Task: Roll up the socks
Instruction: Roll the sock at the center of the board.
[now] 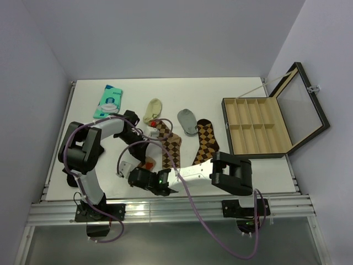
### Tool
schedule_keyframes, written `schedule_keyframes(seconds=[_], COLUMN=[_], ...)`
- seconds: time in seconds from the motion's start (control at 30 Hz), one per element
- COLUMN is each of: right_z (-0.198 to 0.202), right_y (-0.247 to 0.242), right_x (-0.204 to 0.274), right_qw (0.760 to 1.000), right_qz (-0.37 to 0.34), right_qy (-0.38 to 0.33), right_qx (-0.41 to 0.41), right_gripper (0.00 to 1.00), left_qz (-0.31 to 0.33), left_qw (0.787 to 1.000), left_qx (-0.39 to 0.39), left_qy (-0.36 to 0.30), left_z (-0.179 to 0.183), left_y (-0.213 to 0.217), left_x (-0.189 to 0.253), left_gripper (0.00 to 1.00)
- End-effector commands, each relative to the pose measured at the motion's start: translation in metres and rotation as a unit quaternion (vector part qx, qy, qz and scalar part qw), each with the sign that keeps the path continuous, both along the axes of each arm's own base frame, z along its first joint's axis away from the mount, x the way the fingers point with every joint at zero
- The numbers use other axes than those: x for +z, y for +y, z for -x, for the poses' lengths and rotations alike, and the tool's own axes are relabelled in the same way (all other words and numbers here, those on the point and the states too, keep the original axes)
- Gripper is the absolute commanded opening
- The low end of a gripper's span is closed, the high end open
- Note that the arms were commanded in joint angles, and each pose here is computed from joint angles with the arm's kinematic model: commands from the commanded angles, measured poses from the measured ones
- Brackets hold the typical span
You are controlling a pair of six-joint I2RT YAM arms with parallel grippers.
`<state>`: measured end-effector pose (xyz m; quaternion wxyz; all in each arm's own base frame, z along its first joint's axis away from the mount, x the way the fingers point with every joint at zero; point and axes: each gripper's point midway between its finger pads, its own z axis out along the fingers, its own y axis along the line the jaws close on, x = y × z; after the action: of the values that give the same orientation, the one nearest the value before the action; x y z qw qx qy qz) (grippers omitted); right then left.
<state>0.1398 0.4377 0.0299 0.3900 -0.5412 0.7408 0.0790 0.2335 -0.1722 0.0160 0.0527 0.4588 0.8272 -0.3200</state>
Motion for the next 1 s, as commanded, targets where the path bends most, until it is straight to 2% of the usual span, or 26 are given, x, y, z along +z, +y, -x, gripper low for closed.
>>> schedule_keyframes(seconds=[0.0, 0.1, 0.3, 0.43, 0.6, 0.83, 0.97], right_z=[0.029, 0.028, 0.027, 0.027, 0.034, 0.042, 0.044], right_y=[0.000, -0.003, -0.008, -0.015, -0.033, -0.042, -0.047], right_x=[-0.032, -0.044, -0.071, -0.085, -0.101, -0.109, -0.112], right_qw=[0.991, 0.983, 0.957, 0.940, 0.916, 0.904, 0.897], right_qz=[0.002, -0.009, -0.011, -0.014, -0.013, -0.023, -0.026], right_qy=[0.131, 0.183, 0.290, 0.340, 0.401, 0.426, 0.439], right_qx=[0.034, 0.034, 0.019, 0.002, -0.022, -0.031, -0.037], right_gripper=[0.00, 0.00, 0.00, 0.00, 0.00, 0.00, 0.00], left_qz=[0.023, 0.028, 0.033, 0.029, 0.032, 0.032, 0.033], left_qw=[0.998, 0.998, 0.998, 0.998, 0.996, 0.987, 0.976], left_qx=[-0.002, 0.001, 0.001, 0.003, 0.012, 0.064, 0.131], left_qy=[-0.058, -0.057, -0.056, -0.059, -0.086, -0.143, -0.170], left_z=[-0.031, -0.033, -0.036, -0.037, -0.044, -0.069, -0.096], left_y=[-0.012, -0.015, -0.017, -0.016, -0.017, -0.013, 0.001], left_x=[0.001, 0.001, 0.001, 0.000, 0.007, 0.026, 0.044], left_gripper=[0.00, 0.01, 0.10, 0.23, 0.31, 0.38, 0.40])
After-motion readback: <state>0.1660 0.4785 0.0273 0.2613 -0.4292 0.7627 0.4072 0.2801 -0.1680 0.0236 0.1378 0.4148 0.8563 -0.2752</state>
